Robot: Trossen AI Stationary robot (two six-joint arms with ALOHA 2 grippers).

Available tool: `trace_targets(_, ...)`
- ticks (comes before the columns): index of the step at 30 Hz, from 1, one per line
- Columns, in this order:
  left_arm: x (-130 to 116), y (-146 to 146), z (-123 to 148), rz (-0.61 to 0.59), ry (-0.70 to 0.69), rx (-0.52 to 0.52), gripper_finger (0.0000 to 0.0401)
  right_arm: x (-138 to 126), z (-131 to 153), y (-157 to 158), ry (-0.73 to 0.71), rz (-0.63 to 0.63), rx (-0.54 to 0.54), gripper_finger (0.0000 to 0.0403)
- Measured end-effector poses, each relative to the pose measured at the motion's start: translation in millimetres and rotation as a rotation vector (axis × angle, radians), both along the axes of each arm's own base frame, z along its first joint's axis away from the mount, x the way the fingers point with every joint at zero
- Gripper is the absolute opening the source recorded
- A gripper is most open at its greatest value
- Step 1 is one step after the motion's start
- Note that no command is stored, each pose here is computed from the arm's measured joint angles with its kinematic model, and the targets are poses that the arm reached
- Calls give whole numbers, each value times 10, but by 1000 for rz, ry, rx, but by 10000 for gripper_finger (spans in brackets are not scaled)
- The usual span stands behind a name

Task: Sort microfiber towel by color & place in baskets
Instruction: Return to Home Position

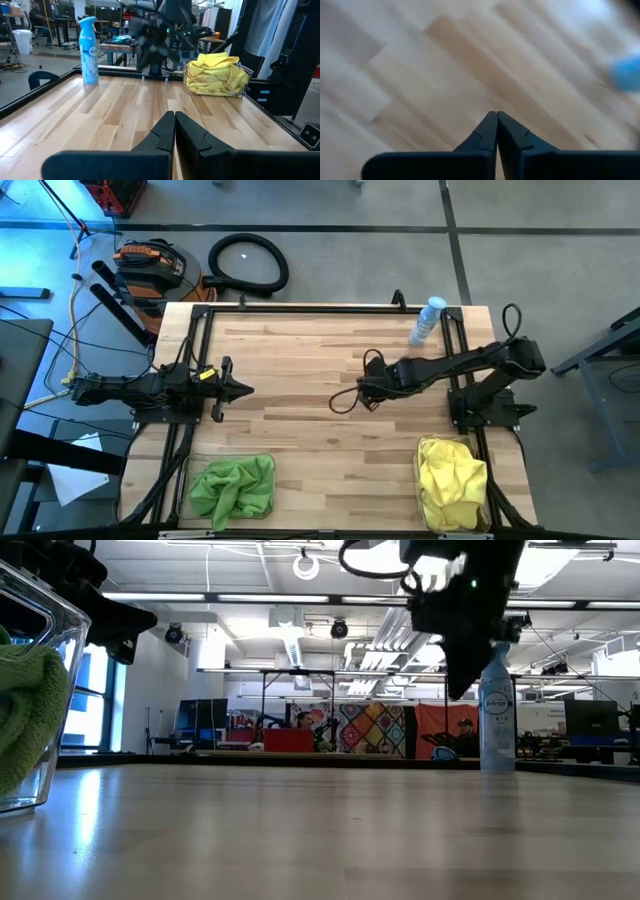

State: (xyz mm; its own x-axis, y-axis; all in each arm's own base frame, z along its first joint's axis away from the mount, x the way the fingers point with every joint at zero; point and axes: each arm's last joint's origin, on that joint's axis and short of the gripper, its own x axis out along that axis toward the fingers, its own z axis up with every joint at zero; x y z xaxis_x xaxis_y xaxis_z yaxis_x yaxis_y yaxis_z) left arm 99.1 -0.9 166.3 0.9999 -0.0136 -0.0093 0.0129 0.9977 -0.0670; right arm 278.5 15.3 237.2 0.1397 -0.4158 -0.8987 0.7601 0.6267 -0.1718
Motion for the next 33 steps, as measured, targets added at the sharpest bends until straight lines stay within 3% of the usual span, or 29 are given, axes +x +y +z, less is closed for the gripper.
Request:
trace_targets(4, 0, 0, 2, 0, -1, 0, 1, -12, -279, -79, -108, 177, 73, 3)
trace_targets(9, 0, 0, 1, 0, 0, 0, 1, -190, -463, -148, -282, 307, 85, 2)
trace_targets(21, 0, 0, 1, 0, 0, 0, 1, -993, -627, -140, -675, 622, -5, 0)
trace_targets(33, 0, 0, 1, 0, 0, 0, 1, -1533, -760, -136, -1098, 660, -72, 0)
